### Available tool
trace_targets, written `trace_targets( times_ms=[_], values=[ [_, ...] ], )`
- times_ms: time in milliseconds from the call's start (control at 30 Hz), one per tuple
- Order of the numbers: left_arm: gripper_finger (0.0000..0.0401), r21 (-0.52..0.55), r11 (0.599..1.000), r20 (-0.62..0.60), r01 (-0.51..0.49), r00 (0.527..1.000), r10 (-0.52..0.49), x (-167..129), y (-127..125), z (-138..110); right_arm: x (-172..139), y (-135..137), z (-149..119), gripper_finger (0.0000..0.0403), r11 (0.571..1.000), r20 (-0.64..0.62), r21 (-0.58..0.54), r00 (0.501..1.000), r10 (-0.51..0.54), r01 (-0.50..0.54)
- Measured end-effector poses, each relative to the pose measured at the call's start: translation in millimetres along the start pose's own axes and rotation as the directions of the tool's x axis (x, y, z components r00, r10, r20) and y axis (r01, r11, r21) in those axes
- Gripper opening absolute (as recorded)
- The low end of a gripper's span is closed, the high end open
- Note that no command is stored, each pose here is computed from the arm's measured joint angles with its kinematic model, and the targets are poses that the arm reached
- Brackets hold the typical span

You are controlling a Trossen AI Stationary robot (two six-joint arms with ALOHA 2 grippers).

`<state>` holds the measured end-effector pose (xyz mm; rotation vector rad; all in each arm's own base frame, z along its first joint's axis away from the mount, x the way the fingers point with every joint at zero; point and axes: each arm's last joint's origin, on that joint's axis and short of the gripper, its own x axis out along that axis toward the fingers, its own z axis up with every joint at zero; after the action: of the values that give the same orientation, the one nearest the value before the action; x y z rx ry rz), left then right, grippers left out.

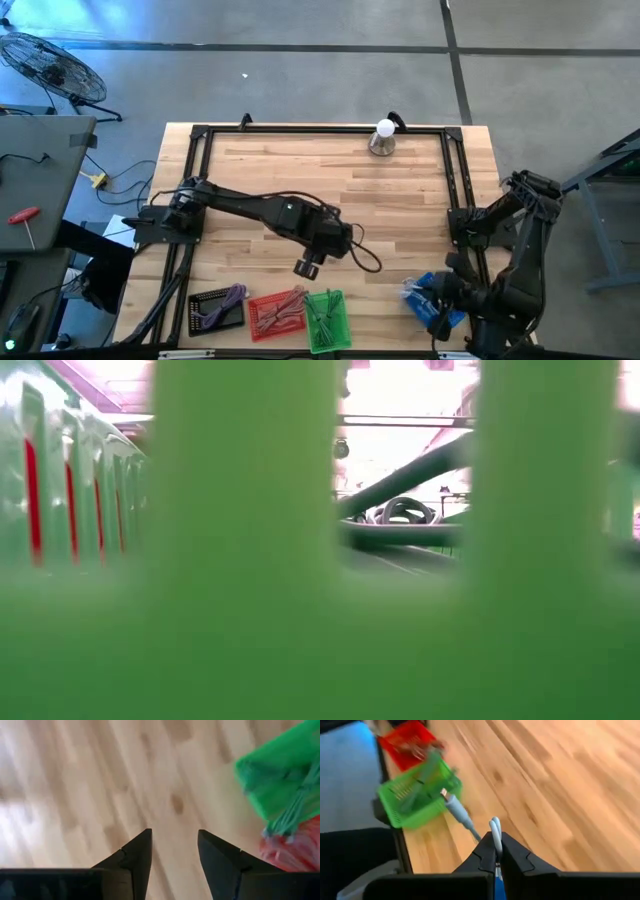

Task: Pick & Place USB Port
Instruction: Put the blue USB charger into the blue bin

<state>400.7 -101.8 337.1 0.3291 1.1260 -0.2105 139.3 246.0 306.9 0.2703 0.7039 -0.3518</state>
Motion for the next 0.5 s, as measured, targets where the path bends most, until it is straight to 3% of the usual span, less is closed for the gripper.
trace_targets(
  times_ms=[167, 400, 500],
  values=[
    [0.0152, -0.072, 0.996, -0.051, -0.045, 0.998, 0.041, -27, 2, -15, -6, -8, -7, 0.0001, 0.994, -0.133, 0.088, 0.989, -0.057, 0.069],
    [0.0152, -0.130, 0.982, -0.038, -0.134, 0.991, 0.130, -53, 6, -24, -54, 0, 1, 0.0000, 0.979, -0.097, 0.187, 0.990, 0.103, -0.084],
    [0.0152, -0.141, 0.975, -0.066, -0.171, 0.984, 0.163, -55, 7, -28, -57, -2, -3, 0.0000, 0.971, -0.171, 0.232, 0.981, 0.094, -0.053]
  ],
)
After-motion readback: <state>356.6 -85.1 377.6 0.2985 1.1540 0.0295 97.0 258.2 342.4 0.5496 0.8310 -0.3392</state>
